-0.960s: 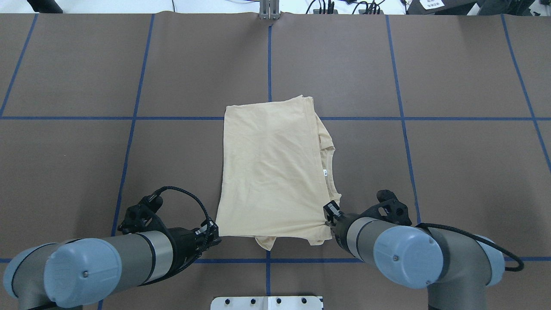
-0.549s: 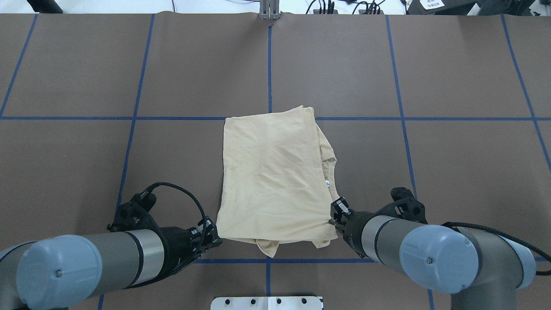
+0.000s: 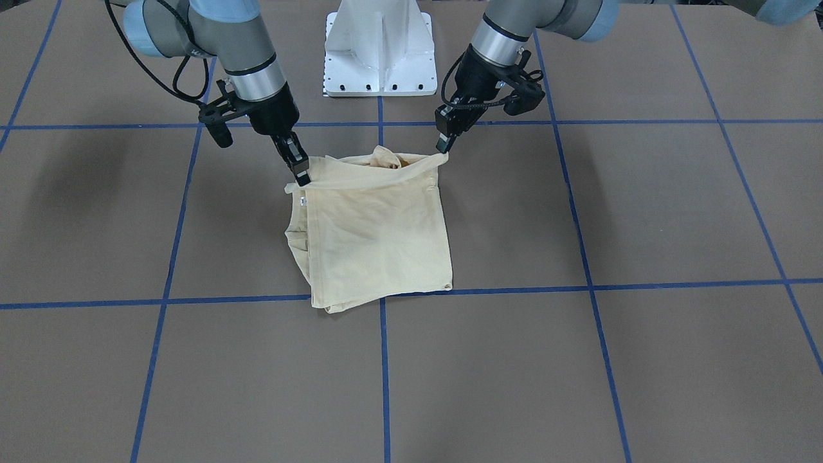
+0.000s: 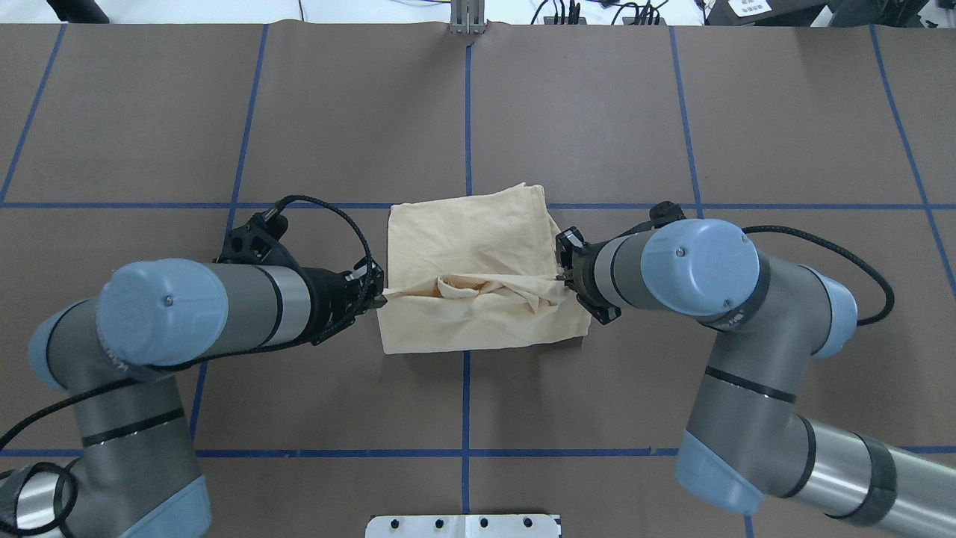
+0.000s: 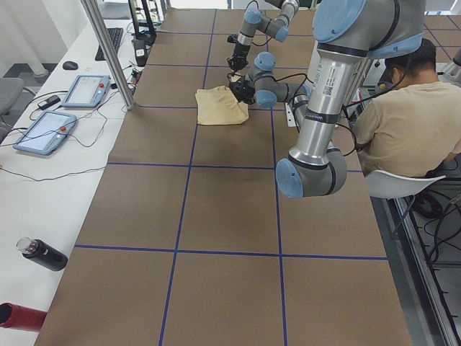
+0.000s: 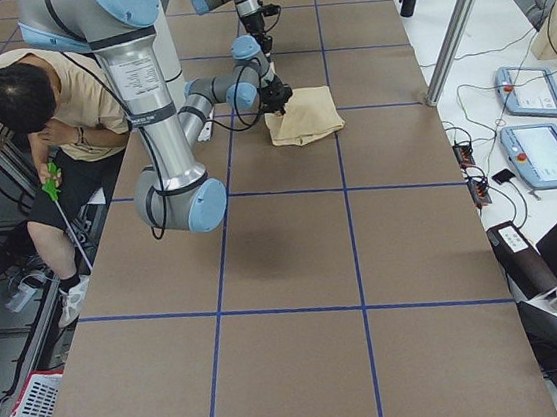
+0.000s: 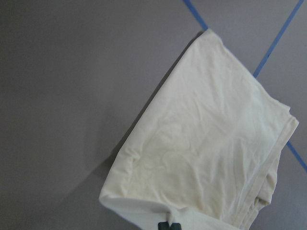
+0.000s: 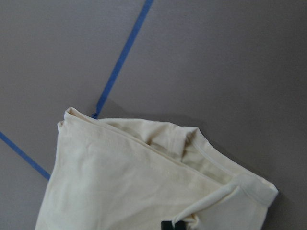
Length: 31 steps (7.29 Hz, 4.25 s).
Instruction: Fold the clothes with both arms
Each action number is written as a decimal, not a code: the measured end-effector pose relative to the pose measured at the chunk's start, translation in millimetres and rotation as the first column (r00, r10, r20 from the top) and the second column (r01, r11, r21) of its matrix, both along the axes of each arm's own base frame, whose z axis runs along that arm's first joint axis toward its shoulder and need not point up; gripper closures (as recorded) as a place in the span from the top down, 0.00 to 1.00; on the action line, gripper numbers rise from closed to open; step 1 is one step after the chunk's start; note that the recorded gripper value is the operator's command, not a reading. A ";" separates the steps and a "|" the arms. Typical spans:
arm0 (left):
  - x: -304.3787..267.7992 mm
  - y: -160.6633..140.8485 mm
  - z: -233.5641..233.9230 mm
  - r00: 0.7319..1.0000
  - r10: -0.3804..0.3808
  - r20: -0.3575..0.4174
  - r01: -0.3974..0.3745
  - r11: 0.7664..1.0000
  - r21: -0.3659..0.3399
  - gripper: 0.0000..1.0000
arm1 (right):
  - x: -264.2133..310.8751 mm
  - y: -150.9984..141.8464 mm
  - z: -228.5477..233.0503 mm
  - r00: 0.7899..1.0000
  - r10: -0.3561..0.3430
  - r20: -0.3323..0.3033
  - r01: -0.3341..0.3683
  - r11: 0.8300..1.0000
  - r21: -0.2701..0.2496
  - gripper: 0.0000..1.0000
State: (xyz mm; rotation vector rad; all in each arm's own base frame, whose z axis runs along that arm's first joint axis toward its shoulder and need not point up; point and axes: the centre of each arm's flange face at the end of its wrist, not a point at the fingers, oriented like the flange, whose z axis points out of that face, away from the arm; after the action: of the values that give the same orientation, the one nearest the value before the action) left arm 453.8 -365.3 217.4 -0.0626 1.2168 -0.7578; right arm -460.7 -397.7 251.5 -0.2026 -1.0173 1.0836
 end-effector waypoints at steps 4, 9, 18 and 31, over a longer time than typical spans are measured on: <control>19.9 -101.2 34.7 0.995 -0.081 0.057 0.077 0.994 0.073 0.00 | -36.8 -101.8 15.2 0.991 -0.034 -0.130 0.038 0.999 0.032 0.00; 51.5 -147.1 75.4 0.993 -0.102 0.060 0.094 0.988 0.119 0.53 | -81.6 -165.1 44.3 0.983 -0.067 -0.170 0.083 0.992 0.091 1.00; -83.7 -166.6 120.6 0.957 0.056 0.285 -0.209 0.816 0.539 0.52 | 156.4 -280.4 148.8 0.882 -0.357 -0.308 0.451 0.831 0.327 1.00; -495.8 -121.7 371.0 0.699 0.241 0.673 -0.662 0.574 0.482 0.99 | 530.4 -170.4 355.6 0.583 -0.644 -0.495 0.812 0.466 0.351 1.00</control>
State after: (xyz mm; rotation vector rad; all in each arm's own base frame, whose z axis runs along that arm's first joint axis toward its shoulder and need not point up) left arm -42.0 -487.0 588.4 0.4285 0.7904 0.2310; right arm 69.7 -568.1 607.1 0.0069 -0.7832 -0.0376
